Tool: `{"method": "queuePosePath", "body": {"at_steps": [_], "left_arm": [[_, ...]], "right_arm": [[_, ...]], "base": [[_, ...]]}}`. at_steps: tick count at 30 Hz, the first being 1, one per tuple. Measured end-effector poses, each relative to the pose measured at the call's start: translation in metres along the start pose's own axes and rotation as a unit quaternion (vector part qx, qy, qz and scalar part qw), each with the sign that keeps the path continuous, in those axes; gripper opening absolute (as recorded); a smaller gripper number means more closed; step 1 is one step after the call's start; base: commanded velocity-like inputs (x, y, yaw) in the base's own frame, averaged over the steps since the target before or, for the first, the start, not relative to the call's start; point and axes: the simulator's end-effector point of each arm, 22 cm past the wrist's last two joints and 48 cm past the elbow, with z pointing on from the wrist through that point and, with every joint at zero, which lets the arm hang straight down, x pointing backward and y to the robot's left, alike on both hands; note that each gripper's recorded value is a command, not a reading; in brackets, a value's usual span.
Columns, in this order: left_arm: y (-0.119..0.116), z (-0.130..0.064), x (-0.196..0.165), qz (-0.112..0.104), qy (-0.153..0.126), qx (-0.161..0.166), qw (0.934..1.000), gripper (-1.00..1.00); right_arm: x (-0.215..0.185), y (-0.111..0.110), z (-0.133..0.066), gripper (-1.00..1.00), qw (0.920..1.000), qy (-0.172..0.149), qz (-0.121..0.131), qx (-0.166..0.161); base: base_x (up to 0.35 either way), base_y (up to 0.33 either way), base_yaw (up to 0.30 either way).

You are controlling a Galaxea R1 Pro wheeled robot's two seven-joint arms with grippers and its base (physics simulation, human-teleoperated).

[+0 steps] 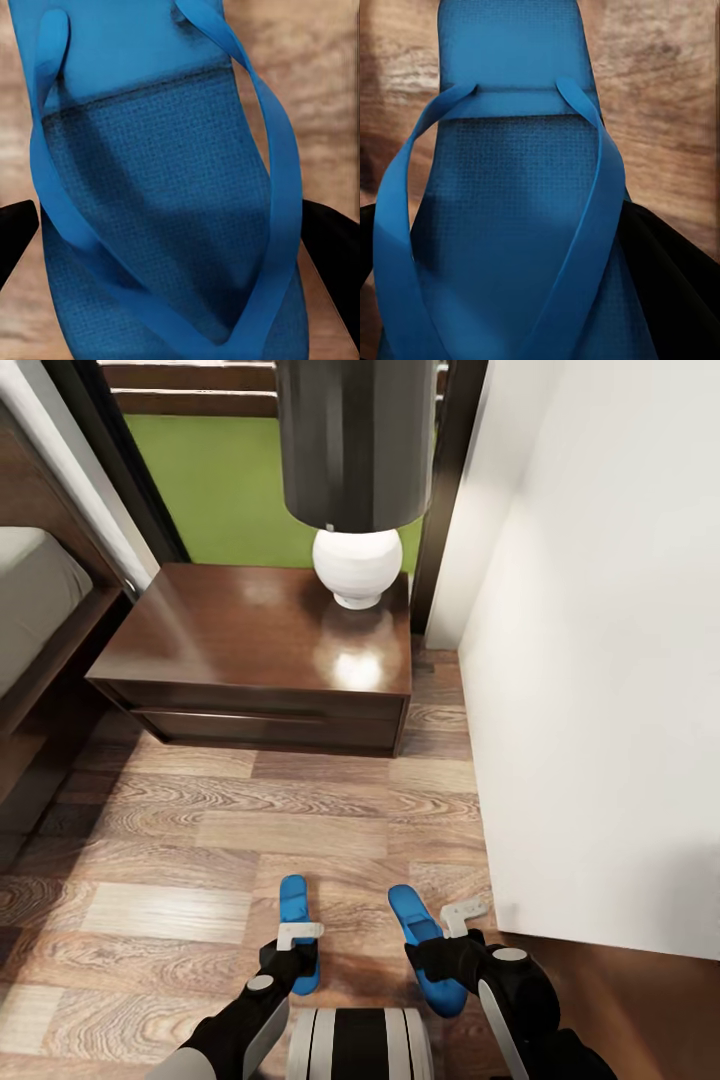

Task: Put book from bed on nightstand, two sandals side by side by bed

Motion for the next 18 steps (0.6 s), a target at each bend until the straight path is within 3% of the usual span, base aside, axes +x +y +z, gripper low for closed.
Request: {"method": "queuePosePath", "body": {"at_steps": [18], "left_arm": [[0.002,-0.018,-0.038,0.001,-0.041,0.001,0.9991,-1.0]], "right_arm": [[-0.025,0.003,-0.026,-1.0,0.9993,-0.036,-0.008,0.005]], "base": [[0.0,0.0,0.0]]}}
